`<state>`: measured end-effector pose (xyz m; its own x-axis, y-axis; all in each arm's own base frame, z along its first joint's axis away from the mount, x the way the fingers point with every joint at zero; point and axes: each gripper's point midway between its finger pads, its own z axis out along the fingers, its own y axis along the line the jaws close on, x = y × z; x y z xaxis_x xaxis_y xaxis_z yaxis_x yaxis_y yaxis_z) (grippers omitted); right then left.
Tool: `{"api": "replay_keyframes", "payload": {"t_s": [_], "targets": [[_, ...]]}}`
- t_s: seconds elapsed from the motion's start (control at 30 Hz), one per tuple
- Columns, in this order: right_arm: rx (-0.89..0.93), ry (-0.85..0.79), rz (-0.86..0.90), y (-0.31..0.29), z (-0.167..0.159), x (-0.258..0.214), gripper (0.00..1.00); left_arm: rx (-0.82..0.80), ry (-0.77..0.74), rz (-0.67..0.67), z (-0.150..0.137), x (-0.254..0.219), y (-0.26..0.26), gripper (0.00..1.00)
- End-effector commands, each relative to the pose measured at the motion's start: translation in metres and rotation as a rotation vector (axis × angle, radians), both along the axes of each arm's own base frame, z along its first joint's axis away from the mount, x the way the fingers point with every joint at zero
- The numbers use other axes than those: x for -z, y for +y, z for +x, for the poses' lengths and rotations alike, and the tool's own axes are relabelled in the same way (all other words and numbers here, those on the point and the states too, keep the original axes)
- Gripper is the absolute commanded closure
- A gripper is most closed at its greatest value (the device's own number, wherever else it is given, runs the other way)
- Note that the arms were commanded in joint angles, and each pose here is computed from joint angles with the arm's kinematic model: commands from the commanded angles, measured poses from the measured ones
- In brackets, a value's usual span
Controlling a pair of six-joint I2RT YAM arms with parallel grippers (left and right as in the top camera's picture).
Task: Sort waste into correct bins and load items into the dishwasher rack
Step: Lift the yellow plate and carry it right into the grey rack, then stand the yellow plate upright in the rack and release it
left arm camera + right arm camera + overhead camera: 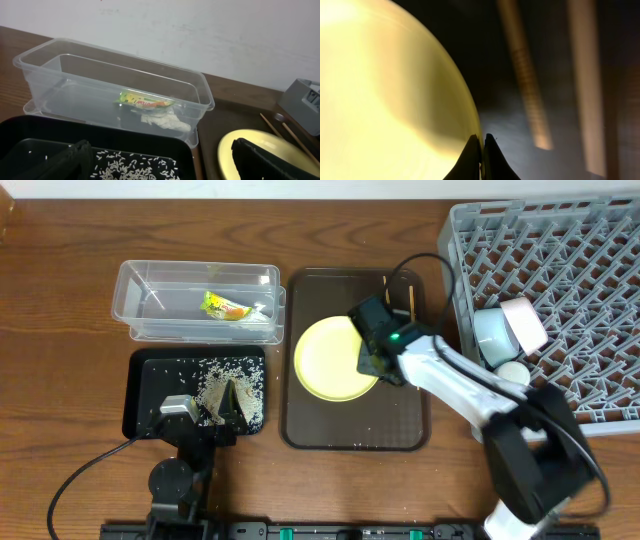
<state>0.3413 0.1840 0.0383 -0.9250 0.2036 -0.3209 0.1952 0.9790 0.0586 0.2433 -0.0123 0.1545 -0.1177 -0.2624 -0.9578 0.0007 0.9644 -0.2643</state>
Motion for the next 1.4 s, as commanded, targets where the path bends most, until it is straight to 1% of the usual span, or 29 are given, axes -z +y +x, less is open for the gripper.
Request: {"api": "replay_keyframes", "payload": {"t_s": [0.0,0.1,0.2,0.3,0.43,0.5,0.63,0.7,0.8,1.07,1.2,1.27,1.37], "targets": [[0.007,-0.255,-0.141,-0.048,0.024,-0.086,0.99,-0.01,0.041,0.007,0.0,0.018,0.002,0.09],[0.084,-0.474,-0.347,-0.107,0.027,-0.166,0.99,-0.01,0.041,0.007,0.0,0.018,0.002,0.08],[0.207,-0.644,-0.566,-0.163,0.012,-0.24,0.99,-0.01,0.041,0.007,0.0,0.018,0.002,0.08],[0.281,-0.694,-0.75,-0.205,-0.009,-0.286,0.99,-0.01,0.041,0.007,0.0,0.018,0.002,0.08],[0.361,-0.638,-0.939,-0.255,-0.028,-0.314,0.99,-0.01,0.041,0.007,0.0,0.018,0.002,0.08],[0.392,-0.57,-1.011,-0.282,-0.031,-0.316,0.99,-0.01,0.041,0.007,0.0,0.018,0.002,0.09],[0.469,-0.458,-1.092,-0.325,-0.032,-0.309,0.99,-0.01,0.041,0.007,0.0,0.018,0.002,0.08],[0.498,-0.415,-1.11,-0.341,-0.029,-0.301,0.99,-0.01,0.041,0.007,0.0,0.018,0.002,0.08],[0.492,-0.326,-1.13,-0.355,-0.022,-0.279,0.99,-0.01,0.041,0.007,0.0,0.018,0.002,0.09],[0.404,-0.147,-1.164,-0.365,0.012,-0.213,0.99,-0.01,0.041,0.007,0.0,0.018,0.002,0.08],[0.282,-0.014,-1.222,-0.366,0.026,-0.183,0.99,-0.01,0.041,0.007,0.0,0.018,0.002,0.08],[0.248,0.003,-1.228,-0.362,0.03,-0.177,0.99,-0.01,0.041,0.007,0.0,0.018,0.002,0.09],[0.203,-0.022,-1.211,-0.349,0.04,-0.172,0.99,-0.01,0.041,0.007,0.0,0.018,0.002,0.08]]}}
